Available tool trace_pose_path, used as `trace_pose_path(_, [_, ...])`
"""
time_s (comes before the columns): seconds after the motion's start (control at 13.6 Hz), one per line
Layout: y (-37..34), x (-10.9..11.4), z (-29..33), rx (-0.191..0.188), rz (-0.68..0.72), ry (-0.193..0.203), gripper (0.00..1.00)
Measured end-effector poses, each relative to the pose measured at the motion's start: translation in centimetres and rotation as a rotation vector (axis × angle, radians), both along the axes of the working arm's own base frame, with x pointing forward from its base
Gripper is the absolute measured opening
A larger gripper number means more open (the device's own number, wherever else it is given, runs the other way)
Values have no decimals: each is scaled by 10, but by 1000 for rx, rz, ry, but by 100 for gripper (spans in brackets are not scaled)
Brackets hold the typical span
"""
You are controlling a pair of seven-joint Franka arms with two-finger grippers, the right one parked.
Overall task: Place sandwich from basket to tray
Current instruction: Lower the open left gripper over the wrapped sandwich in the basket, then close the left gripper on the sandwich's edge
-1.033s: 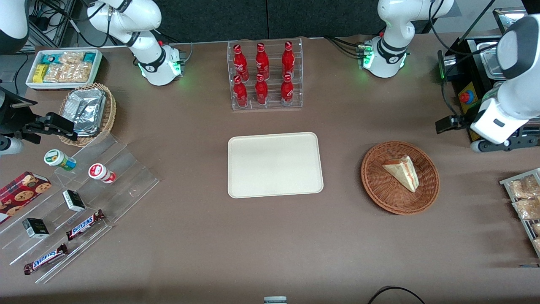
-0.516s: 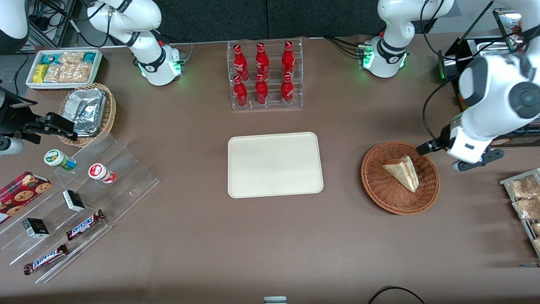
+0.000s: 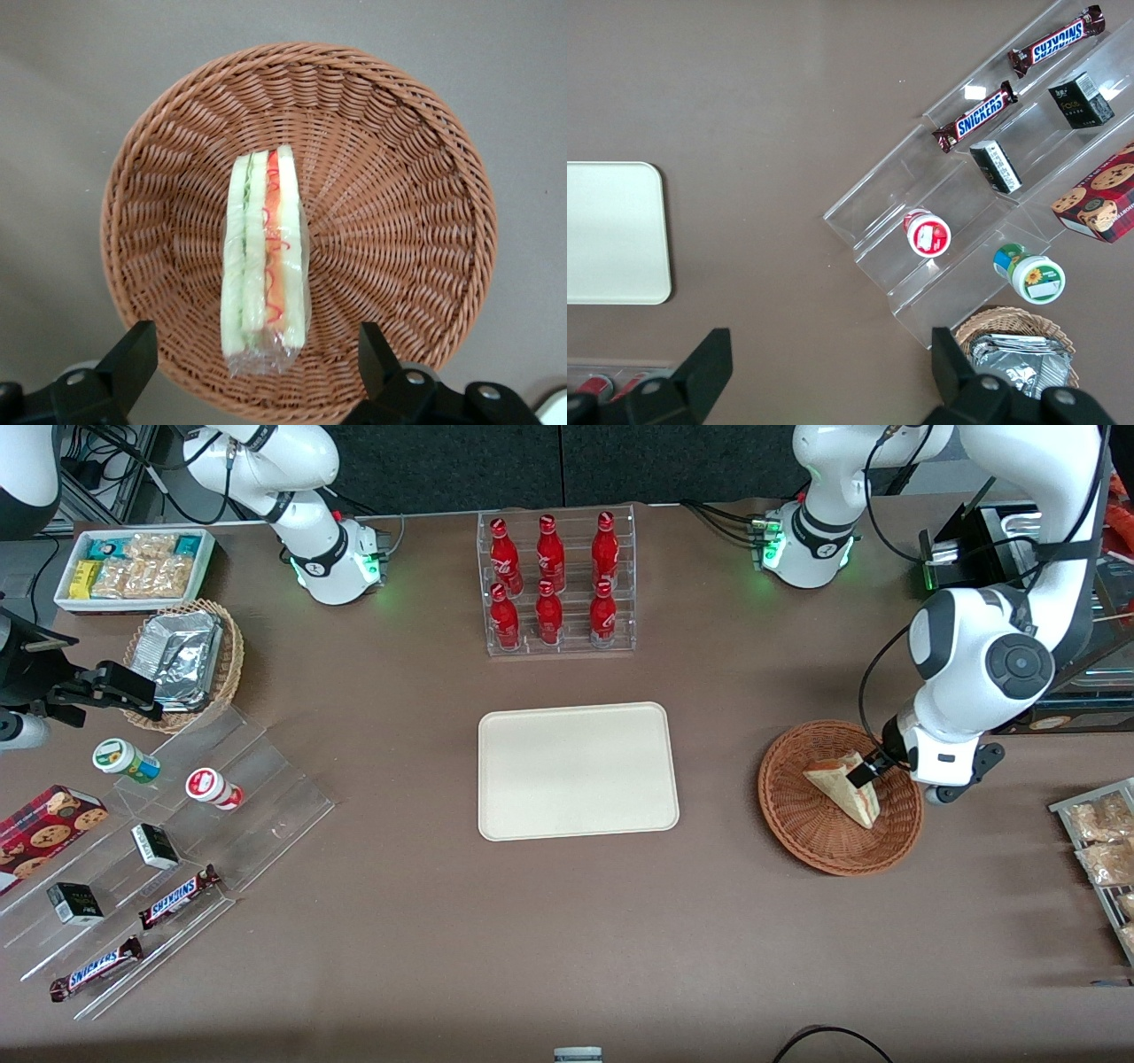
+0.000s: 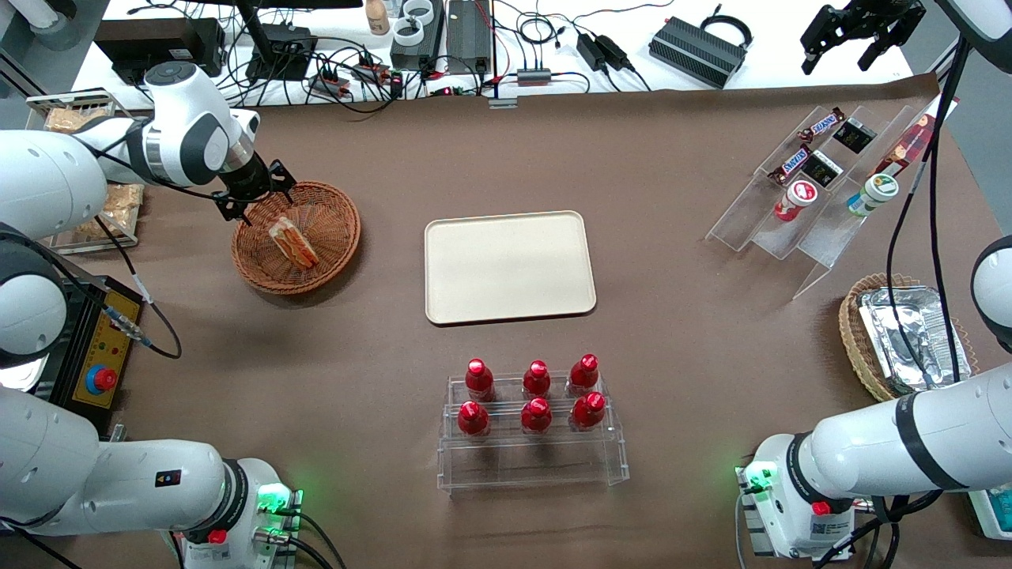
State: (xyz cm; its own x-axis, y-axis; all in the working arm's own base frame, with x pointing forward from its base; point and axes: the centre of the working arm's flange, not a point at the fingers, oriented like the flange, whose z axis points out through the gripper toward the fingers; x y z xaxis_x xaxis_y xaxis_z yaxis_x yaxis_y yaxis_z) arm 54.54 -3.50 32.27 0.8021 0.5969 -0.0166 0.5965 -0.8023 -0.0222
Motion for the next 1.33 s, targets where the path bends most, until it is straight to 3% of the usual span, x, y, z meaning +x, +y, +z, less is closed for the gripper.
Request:
trace_pose_path(0.81, [-3, -1, -59, -9, 5, 65, 100])
trace_pose_path(0.96, [-1, -2, -67, -10, 25, 77, 95])
trace_pose_path(1.33, [0, 5, -64, -7, 94, 67, 41])
